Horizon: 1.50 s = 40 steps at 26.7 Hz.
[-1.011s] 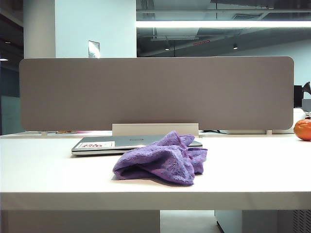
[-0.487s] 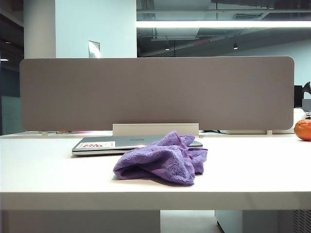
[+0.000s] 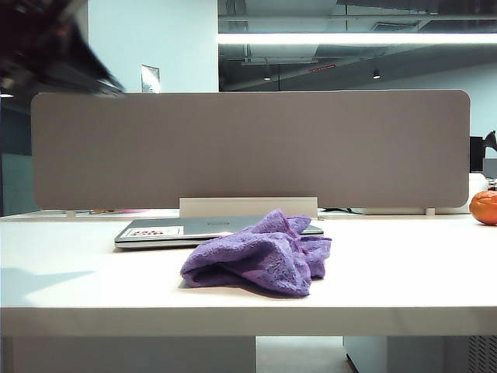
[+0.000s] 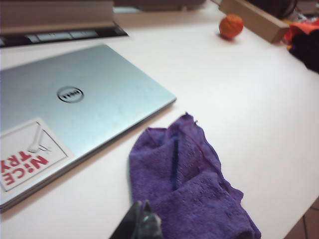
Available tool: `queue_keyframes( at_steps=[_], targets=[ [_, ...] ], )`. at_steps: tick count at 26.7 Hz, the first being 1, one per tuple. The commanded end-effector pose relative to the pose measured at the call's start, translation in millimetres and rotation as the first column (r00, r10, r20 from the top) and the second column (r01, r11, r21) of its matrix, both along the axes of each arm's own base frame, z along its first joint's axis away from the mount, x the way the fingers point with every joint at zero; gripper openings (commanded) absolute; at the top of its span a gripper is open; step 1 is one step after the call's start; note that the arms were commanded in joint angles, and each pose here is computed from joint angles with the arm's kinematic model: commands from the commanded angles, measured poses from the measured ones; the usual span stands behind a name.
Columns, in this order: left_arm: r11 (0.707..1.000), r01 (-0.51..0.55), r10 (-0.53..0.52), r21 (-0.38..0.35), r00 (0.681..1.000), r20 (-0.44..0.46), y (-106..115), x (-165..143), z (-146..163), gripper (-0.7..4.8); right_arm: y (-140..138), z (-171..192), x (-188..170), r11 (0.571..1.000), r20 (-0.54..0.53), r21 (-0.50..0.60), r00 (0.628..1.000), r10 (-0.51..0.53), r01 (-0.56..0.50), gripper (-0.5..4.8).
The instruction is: Pick up the purple rag and put it over the laptop.
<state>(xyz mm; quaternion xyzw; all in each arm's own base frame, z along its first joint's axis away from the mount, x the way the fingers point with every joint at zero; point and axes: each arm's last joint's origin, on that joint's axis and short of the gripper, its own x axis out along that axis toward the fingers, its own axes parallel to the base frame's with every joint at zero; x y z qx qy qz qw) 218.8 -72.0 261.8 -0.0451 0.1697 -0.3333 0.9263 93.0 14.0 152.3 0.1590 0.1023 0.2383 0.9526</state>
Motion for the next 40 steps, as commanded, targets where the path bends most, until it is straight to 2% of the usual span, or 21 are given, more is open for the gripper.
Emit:
queue_keyframes(
  at_steps=[1, 2, 7, 16, 19, 23, 26, 28, 34, 40],
  targets=[
    [0.999, 0.028, -0.026, 0.034, 0.999, -0.039, -25.8, 18.7, -6.8, 0.75, 0.0, 0.3, 0.3, 1.000, 0.014, 0.000, 1.000, 0.002, -0.002, 0.22],
    [0.998, 0.037, -0.034, 0.043, 0.998, -0.054, -31.6, 22.0, -10.1, 0.89, 0.0, 0.3, 0.3, 1.000, 0.014, 0.000, 1.000, 0.002, -0.002, 0.22],
    [0.994, 0.077, -0.068, 0.078, 0.992, -0.104, -54.5, 30.2, -24.4, 0.91, -0.1, 0.3, 0.4, 1.000, 0.014, -0.001, 1.000, -0.002, 0.002, 0.22],
    [0.985, 0.127, -0.110, 0.120, 0.984, -0.138, -83.2, 33.2, -48.5, 1.01, -0.3, 0.3, 0.5, 1.000, 0.014, -0.002, 1.000, -0.014, 0.014, 0.22],
    [0.983, 0.114, -0.091, 0.146, 0.984, -0.153, -88.2, 33.3, -55.4, 1.57, -0.3, 0.3, 0.5, 1.000, 0.014, -0.002, 1.000, -0.014, 0.014, 0.22],
    [0.980, 0.121, -0.094, 0.161, 0.982, -0.167, -94.9, 34.6, -64.5, 1.69, -0.3, 0.3, 0.5, 1.000, 0.014, -0.002, 1.000, -0.014, 0.014, 0.22],
    [0.977, 0.134, -0.105, 0.169, 0.980, -0.169, -102.4, 34.0, -70.7, 2.46, -0.4, 0.3, 0.5, 1.000, 0.014, -0.002, 1.000, -0.014, 0.014, 0.22],
    [0.974, 0.147, -0.116, 0.171, 0.978, -0.175, -106.2, 33.1, -74.0, 2.66, -0.3, 0.3, 0.5, 1.000, 0.014, -0.002, 1.000, -0.013, 0.013, 0.22],
    [0.966, 0.173, -0.133, 0.193, 0.970, -0.202, -117.6, 31.4, -88.5, 4.02, -0.3, 0.2, 0.5, 1.000, 0.013, -0.002, 1.000, -0.013, 0.013, 0.22],
    [0.958, 0.178, -0.126, 0.225, 0.965, -0.230, -125.1, 30.3, -102.7, 4.14, -0.3, 0.3, 0.5, 1.000, 0.014, -0.002, 1.000, -0.013, 0.013, 0.22]
  ],
)
